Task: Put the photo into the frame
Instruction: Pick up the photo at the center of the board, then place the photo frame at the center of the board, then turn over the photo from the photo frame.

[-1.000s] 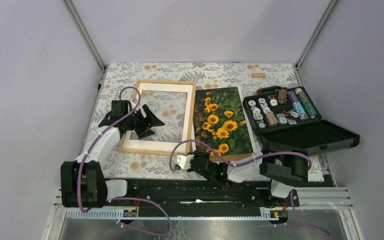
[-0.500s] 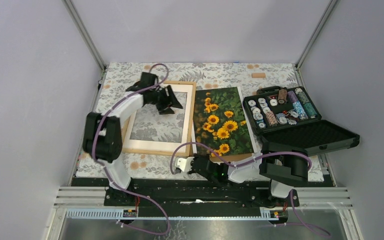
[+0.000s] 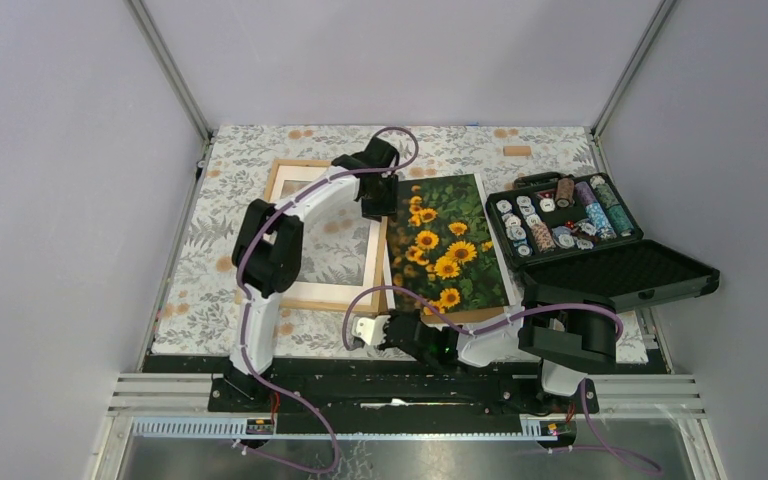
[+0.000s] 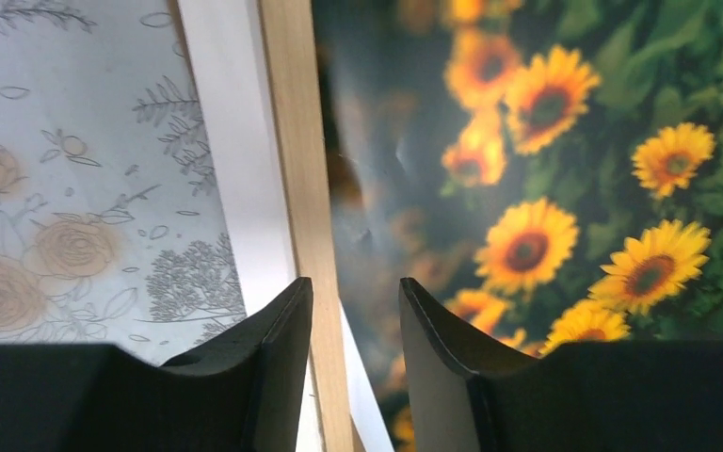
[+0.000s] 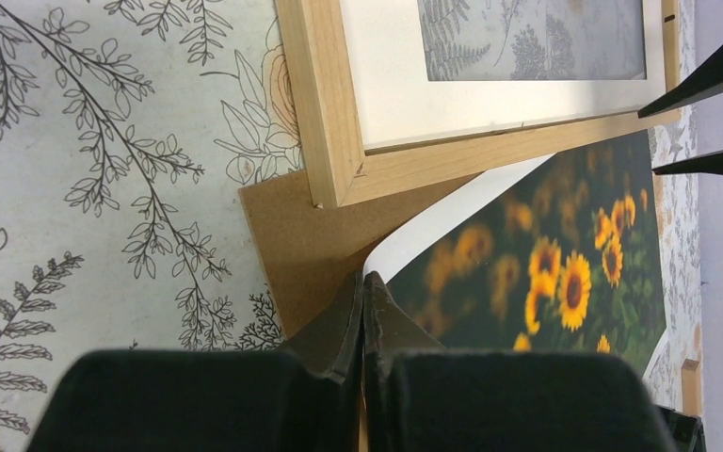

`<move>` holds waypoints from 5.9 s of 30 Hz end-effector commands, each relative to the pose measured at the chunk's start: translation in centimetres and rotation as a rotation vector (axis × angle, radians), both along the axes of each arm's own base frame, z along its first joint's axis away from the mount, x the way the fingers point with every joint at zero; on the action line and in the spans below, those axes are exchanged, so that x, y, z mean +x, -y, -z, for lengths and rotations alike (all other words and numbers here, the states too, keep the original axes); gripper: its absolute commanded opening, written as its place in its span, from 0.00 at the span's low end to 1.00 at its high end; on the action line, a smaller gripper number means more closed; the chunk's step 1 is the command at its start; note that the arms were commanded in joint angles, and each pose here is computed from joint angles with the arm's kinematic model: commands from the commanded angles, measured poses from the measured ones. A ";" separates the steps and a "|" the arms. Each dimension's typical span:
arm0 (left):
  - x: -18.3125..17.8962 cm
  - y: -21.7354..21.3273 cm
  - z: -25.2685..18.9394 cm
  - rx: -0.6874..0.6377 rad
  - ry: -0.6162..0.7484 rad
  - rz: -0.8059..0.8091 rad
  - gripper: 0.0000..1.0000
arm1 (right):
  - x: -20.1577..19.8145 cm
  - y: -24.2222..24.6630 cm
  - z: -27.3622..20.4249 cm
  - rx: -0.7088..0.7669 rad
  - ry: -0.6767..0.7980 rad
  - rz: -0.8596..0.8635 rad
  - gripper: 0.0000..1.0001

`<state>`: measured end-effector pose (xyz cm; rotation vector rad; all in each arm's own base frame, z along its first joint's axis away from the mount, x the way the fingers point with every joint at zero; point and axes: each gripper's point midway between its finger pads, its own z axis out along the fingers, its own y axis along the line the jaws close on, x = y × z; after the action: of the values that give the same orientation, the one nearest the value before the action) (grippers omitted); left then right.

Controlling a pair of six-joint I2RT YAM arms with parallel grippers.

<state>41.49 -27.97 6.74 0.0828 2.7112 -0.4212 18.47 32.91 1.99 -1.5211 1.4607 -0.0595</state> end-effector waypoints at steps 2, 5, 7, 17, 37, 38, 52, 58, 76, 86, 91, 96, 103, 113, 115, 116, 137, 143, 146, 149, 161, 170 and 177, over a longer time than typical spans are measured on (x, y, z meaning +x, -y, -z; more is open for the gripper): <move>1.8 -1.6 0.6 0.145 0.075 -0.040 0.43 | -0.3 -1.0 -1.6 0.090 0.004 -0.010 0.00; 1.8 -1.9 1.2 0.180 0.081 -0.042 0.45 | -0.4 -1.1 -1.7 0.095 0.006 -0.011 0.00; 1.6 -1.4 1.9 0.179 0.073 -0.024 0.46 | -0.4 -1.2 -1.8 0.097 0.005 -0.013 0.00; 1.6 -1.1 3.8 0.228 0.042 -0.016 0.29 | -0.2 -1.2 -2.0 0.110 0.016 -0.007 0.00; 3.6 -11.4 -8.4 0.221 0.211 -0.214 0.00 | -0.4 -2.8 -5.2 0.317 -0.047 0.044 0.00; 3.5 -11.7 -8.6 0.205 0.210 -0.220 0.00 | -0.2 -3.0 -5.9 0.344 -0.055 0.065 0.00; 1.4 -9.1 -6.6 -0.007 0.111 -0.199 0.00 | 4.8 2.3 -24.8 0.884 0.065 0.566 0.00; -0.1 -3.5 -3.6 -0.200 -0.005 -0.183 0.00 | 7.9 8.9 -28.7 0.925 0.097 0.728 0.00; -1.9 8.2 -4.0 -0.521 -0.063 -0.083 0.37 | 10.2 14.2 -38.9 0.923 0.215 0.735 0.00; -5.3 -6.9 -16.9 -0.486 0.227 -0.083 0.61 | 10.7 1.9 -43.1 1.083 -0.161 0.457 0.00; -7.0 -14.2 -21.4 -0.436 0.396 -0.166 0.66 | 9.7 -6.1 -46.7 1.221 -0.403 0.217 0.00; -8.1 -17.2 -24.0 -0.350 0.514 -0.253 0.69 | 11.5 -7.9 -49.0 1.369 -0.469 0.163 0.00; -8.5 -18.1 -25.2 -0.313 0.564 -0.274 0.73 | 15.5 0.4 -47.8 1.600 -0.436 0.387 0.00; -7.8 -16.0 -24.0 -0.411 0.503 -0.222 0.74 | 16.8 12.0 -32.7 1.712 -0.394 1.010 0.00; -7.8 -16.1 -23.6 -0.407 0.496 -0.225 0.75 | 16.4 12.8 -28.3 1.706 -0.413 1.097 0.00; -7.8 -16.1 -23.3 -0.406 0.489 -0.226 0.75 | 16.1 13.1 -26.4 1.691 -0.408 1.117 0.00; -7.9 -13.2 -15.4 -0.363 0.317 -0.189 0.75 | 6.8 9.7 -14.3 1.115 -0.808 0.895 0.56; -7.9 -13.7 -14.5 -0.324 0.307 -0.191 0.76 | -0.1 6.6 -11.9 0.712 -1.210 0.691 0.78; -7.8 -14.1 -14.0 -0.293 0.307 -0.192 0.76 | -2.2 8.1 -9.8 0.462 -1.297 0.749 0.81; -7.7 -14.3 -13.8 -0.273 0.299 -0.187 0.77 | -0.2 10.7 -9.5 0.423 -1.152 0.870 0.87; -8.8 -14.7 -10.8 -0.230 0.231 -0.183 0.81 | 2.7 13.0 -7.6 0.433 -1.126 0.989 0.85; -14.4 -10.7 -6.0 -0.351 0.033 -0.118 0.84 | 1.5 9.4 -7.4 0.559 -1.296 0.856 0.66; -21.2 -8.7 -2.0 -0.309 -0.069 -0.076 0.87 | 1.0 3.7 -6.2 0.765 -1.491 0.652 0.66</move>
<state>21.51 -18.29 8.71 -0.1145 2.7057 -0.7990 18.46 25.28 6.36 -0.2057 2.7311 1.0377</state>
